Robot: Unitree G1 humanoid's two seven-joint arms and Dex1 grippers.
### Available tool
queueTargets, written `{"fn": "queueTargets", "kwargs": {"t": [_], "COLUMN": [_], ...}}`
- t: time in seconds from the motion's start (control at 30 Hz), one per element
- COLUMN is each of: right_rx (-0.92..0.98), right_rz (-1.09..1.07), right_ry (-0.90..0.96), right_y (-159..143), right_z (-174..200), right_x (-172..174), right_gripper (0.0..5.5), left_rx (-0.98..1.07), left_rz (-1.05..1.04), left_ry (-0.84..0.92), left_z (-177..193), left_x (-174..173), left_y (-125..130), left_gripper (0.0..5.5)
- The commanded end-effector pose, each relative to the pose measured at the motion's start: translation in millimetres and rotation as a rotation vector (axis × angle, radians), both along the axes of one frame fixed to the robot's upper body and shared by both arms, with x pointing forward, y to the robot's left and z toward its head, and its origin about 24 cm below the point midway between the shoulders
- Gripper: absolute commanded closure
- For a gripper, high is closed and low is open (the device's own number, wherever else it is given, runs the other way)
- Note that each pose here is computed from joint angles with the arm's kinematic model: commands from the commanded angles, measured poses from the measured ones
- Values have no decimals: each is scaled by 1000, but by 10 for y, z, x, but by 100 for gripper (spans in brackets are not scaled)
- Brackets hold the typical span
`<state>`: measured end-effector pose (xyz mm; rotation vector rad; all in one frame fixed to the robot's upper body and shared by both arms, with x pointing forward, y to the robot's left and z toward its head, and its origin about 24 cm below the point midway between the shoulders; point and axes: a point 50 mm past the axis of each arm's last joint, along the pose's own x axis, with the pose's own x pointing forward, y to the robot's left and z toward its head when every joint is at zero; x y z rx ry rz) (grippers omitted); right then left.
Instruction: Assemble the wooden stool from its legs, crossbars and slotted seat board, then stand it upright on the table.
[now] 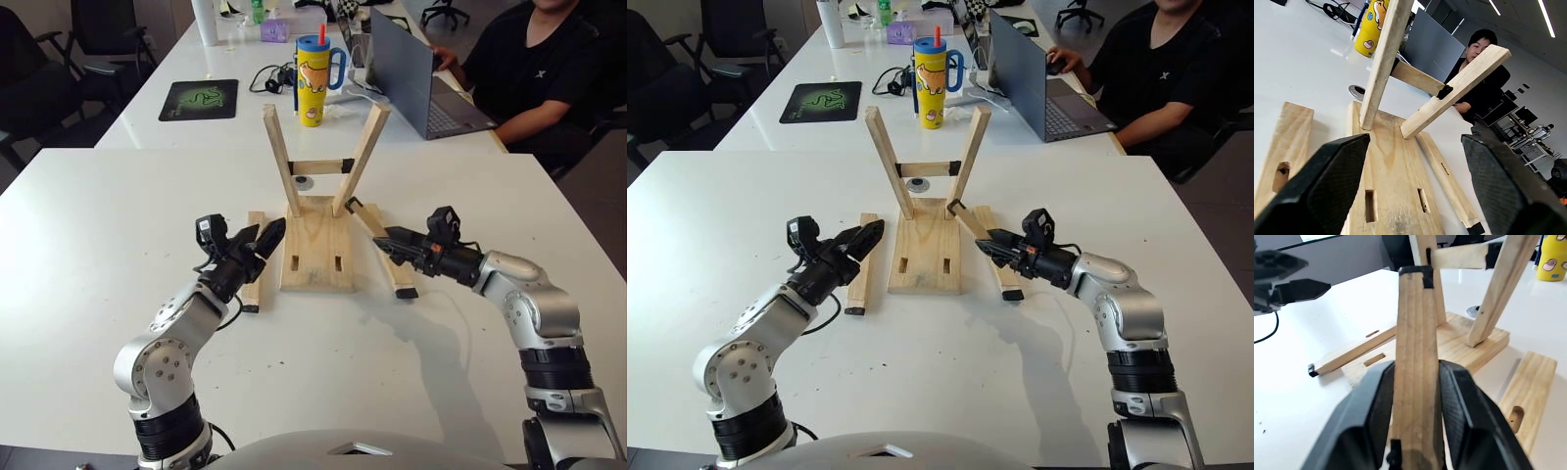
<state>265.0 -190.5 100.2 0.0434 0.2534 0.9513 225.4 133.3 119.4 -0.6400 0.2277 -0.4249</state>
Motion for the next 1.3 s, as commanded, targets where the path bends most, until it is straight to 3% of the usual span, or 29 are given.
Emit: {"fn": "queueTargets", "kwargs": {"t": [0.03,0.3,0.8,1.3], "right_rx": [-20,-42,52,122], "right_rz": [23,85,164,188], "right_ry": [-120,-301,-372,-238], "right_y": [213,614,944,974], "right_z": [108,153,339,365], "right_x": [33,35,-22,-82], "right_gripper": [420,420,420,420], "left_rx": [-88,-195,-369,-314], "left_rz": [-13,-33,-40,4], "left_ry": [14,30,-7,-23], "left_z": [54,116,307,279], "left_x": [0,22,130,141], "left_y": [-71,-173,-246,-222], "left_gripper": [200,200,200,423]}}
